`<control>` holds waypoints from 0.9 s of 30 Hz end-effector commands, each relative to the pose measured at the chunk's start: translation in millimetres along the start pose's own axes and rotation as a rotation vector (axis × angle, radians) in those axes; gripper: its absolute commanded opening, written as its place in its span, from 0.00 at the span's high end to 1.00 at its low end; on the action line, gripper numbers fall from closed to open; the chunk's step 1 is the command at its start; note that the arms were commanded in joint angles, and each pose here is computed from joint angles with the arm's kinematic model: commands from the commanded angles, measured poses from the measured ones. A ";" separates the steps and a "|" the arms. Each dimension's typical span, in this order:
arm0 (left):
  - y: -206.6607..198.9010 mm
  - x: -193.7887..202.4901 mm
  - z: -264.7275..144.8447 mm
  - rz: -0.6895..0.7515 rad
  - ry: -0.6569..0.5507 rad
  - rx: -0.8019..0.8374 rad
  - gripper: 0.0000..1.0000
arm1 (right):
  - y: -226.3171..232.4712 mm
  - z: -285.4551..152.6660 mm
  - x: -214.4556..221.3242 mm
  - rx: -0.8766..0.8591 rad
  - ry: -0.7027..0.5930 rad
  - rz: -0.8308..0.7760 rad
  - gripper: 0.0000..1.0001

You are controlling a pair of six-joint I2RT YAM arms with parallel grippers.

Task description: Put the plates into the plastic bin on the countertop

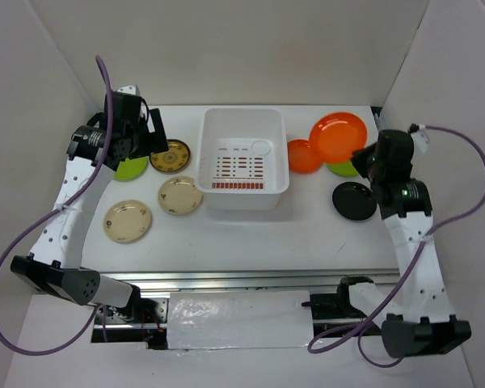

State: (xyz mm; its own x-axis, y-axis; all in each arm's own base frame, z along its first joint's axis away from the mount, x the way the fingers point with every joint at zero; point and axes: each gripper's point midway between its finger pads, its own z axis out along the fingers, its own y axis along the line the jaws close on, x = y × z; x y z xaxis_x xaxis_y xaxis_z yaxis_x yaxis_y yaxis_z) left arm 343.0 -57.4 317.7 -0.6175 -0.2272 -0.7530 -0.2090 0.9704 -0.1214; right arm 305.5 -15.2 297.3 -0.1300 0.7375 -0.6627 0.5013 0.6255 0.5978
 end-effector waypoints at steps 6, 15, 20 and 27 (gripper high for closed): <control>15.1 -4.4 -7.8 -0.060 -0.014 -0.006 0.01 | 165.7 42.0 50.9 -0.238 0.235 -0.232 1.00; 24.0 12.4 -4.8 -0.104 0.046 0.008 0.01 | 226.7 109.5 158.0 -0.227 0.428 -0.344 1.00; 24.3 22.2 0.6 -0.115 0.067 0.027 0.01 | 230.0 134.2 198.0 -0.220 0.503 -0.349 1.00; 26.9 43.0 10.6 -0.120 0.125 0.025 0.01 | 212.3 160.3 255.5 -0.161 0.572 -0.358 0.99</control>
State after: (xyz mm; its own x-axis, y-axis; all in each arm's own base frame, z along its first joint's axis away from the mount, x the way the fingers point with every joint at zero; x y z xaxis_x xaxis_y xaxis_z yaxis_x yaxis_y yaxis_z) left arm 320.0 -36.5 265.7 -0.7093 -0.3184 -0.6289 -0.2755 0.9464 -0.1684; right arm 509.9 247.8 173.0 -0.7361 0.4465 -0.5086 0.2317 0.8723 0.4305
